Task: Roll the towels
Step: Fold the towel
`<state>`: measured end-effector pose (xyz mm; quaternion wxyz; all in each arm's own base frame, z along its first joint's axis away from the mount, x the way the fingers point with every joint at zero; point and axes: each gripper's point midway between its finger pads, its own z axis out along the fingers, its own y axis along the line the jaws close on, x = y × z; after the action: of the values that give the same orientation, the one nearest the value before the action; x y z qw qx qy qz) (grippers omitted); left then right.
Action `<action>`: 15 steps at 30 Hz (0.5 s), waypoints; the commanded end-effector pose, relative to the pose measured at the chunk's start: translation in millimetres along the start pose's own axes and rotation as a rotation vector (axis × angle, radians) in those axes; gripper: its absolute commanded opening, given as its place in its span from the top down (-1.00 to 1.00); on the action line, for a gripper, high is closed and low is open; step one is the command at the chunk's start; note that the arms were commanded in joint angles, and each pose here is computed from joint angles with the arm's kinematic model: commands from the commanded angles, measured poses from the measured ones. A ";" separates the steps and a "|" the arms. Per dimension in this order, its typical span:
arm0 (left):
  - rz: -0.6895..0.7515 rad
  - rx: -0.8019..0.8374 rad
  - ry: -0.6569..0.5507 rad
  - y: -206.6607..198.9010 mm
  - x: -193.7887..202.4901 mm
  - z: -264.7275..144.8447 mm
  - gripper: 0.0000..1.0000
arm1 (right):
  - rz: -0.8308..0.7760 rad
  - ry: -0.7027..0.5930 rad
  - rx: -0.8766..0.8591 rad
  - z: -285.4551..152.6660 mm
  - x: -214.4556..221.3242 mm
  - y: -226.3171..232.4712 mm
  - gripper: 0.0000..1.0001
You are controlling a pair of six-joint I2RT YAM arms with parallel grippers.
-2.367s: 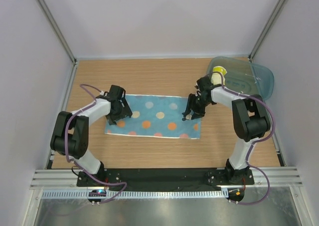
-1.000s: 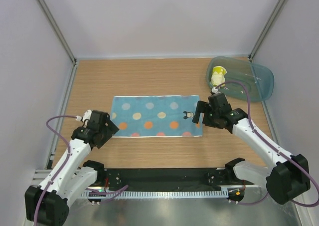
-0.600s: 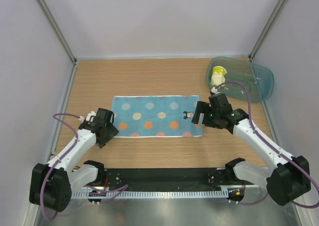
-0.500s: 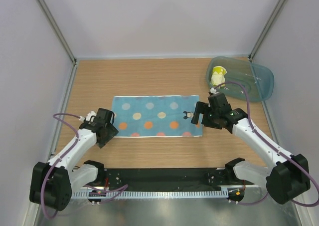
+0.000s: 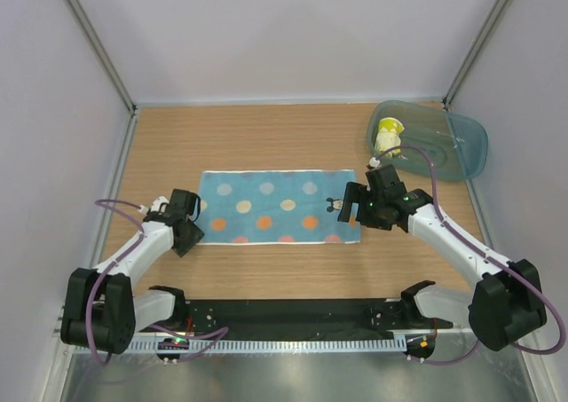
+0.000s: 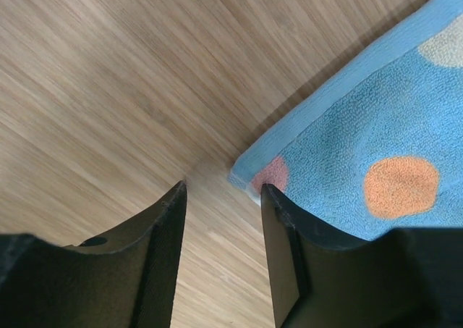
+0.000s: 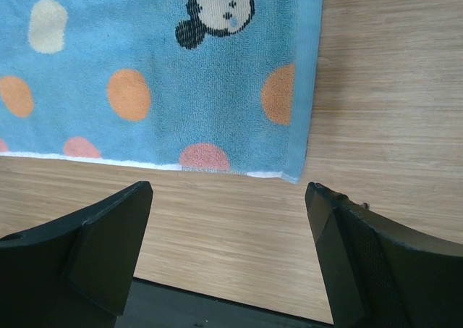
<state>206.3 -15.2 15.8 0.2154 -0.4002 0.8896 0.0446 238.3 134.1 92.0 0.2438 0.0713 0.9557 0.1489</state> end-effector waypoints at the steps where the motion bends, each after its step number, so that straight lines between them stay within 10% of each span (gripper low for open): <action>1: -0.014 0.027 -0.030 -9.0 -11.3 2.9 0.12 | -0.013 -0.029 -0.026 -0.4 -11.9 7.9 -0.89; 15: -0.013 0.008 -0.013 -11.3 -15.0 9.6 0.45 | 0.006 0.015 -0.021 3.8 4.5 1.7 -0.88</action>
<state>216.9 -9.9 14.6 0.2130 -0.4009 0.8896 0.0498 236.3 136.0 87.1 0.2332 0.0692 0.9581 0.1513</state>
